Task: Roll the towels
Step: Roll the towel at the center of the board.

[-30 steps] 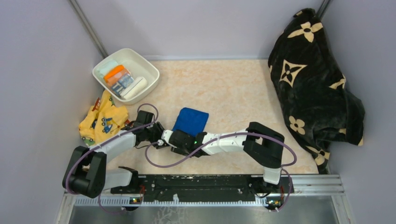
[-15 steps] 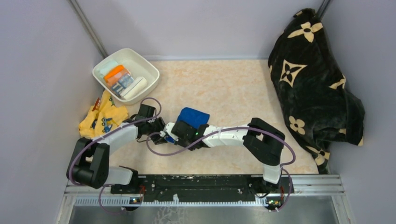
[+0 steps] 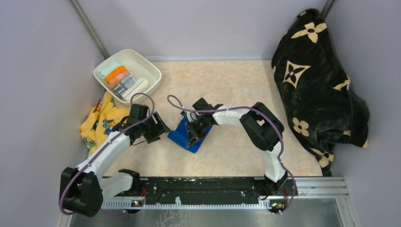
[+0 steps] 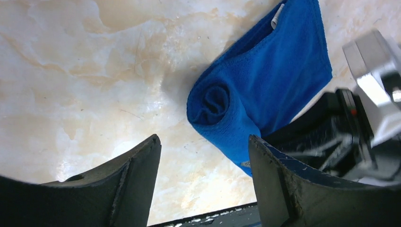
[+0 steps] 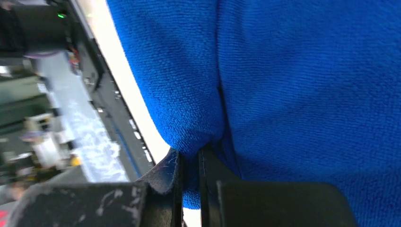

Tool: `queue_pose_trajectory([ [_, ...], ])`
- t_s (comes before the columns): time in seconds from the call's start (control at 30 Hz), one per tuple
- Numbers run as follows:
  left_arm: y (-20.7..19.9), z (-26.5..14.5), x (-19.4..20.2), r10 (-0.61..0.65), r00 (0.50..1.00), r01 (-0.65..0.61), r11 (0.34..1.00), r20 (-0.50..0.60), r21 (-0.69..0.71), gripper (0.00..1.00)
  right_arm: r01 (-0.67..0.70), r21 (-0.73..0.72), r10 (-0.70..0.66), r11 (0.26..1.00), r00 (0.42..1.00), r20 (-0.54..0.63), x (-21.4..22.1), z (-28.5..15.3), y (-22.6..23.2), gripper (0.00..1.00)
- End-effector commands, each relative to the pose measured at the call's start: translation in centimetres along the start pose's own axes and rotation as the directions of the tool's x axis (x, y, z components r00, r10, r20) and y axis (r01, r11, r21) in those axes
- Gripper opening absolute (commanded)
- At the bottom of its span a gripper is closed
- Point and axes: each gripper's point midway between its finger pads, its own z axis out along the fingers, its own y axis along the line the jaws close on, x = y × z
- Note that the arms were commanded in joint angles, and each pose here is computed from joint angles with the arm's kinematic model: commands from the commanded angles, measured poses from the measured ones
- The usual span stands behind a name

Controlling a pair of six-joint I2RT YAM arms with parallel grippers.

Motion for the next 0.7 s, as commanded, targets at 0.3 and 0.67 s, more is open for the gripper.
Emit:
queue_pose_trajectory([
  [0.3, -2.8, 1.8, 1.7, -0.040, 0.992, 0.059, 0.985, -0.121, 0.159, 0.73, -0.358, -0.214, 0.338, 0.909, 0.933, -0.126, 1.9, 0.7, -2.3, 0.00],
  [0.67, -1.3, 5.9, 2.4, -0.037, 0.980, 0.052, 0.996, -0.195, 0.076, 0.54, -0.142, -0.088, 0.150, 0.986, 0.985, 0.090, -1.8, -3.2, -1.3, 0.19],
])
